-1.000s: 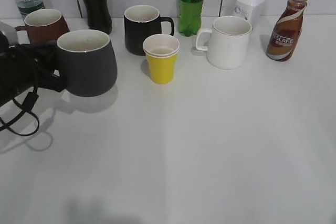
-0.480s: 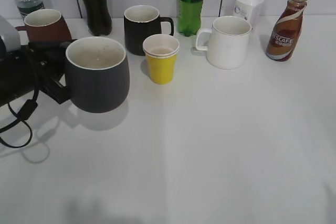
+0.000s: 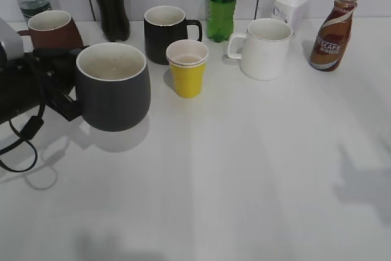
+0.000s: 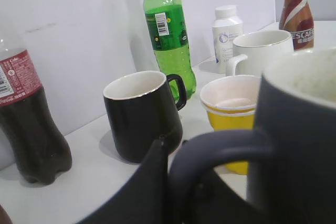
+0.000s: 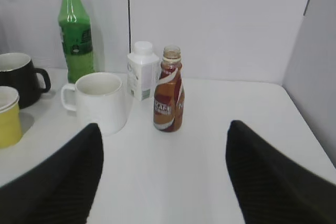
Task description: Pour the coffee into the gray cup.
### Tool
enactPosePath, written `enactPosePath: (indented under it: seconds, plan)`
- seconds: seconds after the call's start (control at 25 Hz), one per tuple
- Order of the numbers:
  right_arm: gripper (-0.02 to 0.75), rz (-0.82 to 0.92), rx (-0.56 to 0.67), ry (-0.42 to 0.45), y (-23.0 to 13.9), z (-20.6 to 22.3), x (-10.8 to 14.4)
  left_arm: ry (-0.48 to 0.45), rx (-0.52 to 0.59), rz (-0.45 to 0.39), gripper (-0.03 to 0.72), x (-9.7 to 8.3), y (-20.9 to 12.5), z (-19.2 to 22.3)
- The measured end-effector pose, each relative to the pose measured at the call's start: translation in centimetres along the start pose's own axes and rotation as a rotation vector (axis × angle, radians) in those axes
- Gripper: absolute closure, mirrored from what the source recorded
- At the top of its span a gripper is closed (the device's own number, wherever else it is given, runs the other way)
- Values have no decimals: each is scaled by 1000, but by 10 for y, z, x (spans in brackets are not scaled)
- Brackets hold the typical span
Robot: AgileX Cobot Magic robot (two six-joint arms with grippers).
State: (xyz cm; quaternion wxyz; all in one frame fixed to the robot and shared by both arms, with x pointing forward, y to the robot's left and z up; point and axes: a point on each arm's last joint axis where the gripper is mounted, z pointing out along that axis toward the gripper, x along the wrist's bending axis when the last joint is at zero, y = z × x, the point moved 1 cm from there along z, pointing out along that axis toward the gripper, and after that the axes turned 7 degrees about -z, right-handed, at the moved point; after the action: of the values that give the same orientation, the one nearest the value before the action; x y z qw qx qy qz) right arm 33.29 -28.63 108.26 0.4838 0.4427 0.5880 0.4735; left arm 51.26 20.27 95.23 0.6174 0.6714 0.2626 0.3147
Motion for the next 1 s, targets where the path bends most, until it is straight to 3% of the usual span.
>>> enactPosePath:
  seconds: [0.6, 1.0]
  plan:
    - [167, 6, 21, -12, -33, 125, 3, 0, 0, -4, 646, 0, 0, 0]
    - [167, 0, 73, -14, -100, 185, 12, 0, 1, -4, 646, 0, 0, 0]
